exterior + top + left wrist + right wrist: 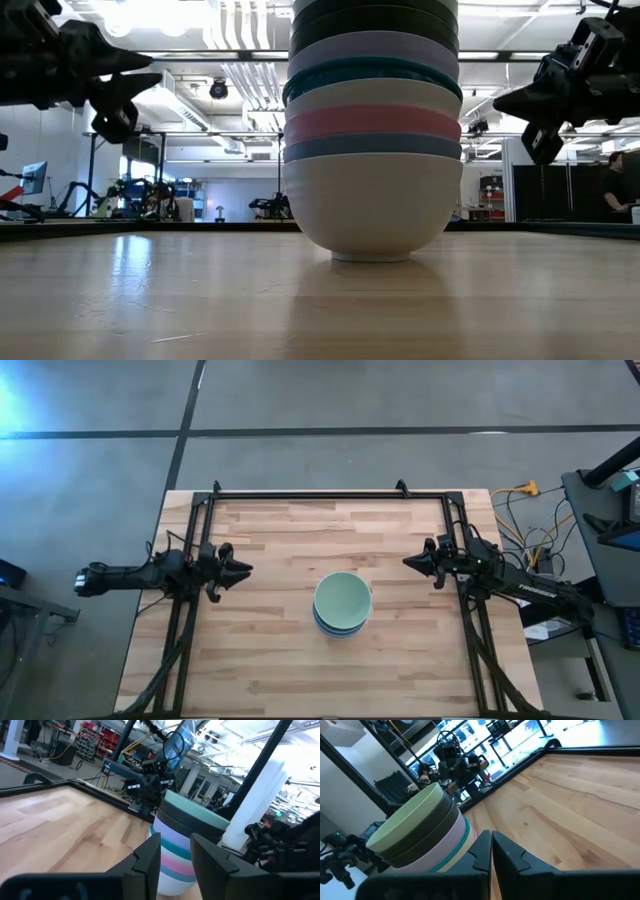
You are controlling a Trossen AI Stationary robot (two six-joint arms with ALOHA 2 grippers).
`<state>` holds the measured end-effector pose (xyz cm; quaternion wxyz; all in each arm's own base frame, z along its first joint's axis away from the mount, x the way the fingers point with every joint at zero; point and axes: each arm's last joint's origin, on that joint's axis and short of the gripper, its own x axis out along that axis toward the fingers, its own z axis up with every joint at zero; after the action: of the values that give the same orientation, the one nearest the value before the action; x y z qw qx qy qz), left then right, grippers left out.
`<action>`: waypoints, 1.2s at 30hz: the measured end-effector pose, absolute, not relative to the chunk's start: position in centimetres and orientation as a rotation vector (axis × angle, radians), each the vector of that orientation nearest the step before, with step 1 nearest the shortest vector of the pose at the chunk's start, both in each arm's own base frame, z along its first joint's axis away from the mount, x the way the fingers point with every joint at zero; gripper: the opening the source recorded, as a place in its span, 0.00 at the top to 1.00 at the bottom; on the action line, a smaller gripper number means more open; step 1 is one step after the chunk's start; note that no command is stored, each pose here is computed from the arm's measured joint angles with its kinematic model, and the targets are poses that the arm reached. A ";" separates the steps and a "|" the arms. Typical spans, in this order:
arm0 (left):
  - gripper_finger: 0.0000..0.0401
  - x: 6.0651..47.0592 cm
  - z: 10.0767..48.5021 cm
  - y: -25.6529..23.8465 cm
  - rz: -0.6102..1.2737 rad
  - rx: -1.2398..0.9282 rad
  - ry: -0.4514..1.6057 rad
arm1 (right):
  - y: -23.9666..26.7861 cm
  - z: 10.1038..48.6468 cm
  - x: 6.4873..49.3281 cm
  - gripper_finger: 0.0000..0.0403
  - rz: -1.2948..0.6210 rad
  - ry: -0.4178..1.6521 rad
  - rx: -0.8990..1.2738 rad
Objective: Nest bowls inside each other
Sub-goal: Return to Home Position
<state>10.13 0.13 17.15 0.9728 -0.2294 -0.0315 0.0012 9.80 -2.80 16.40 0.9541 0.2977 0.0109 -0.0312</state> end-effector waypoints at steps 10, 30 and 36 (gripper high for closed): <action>0.77 10.3 16.9 0.1 0.008 -0.463 -0.037 | -2.8 16.4 9.8 0.98 -0.062 0.023 0.605; 0.77 10.3 16.9 0.1 0.009 -0.463 -0.032 | -2.8 16.4 9.8 0.98 -0.059 0.024 0.605; 0.77 10.3 16.9 0.1 0.009 -0.463 -0.032 | -2.8 16.4 9.8 0.98 -0.059 0.024 0.605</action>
<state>10.34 0.13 16.88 0.9732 -0.2295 -0.0156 0.0044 9.81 -2.76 16.39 0.9541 0.2977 0.0117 -0.0291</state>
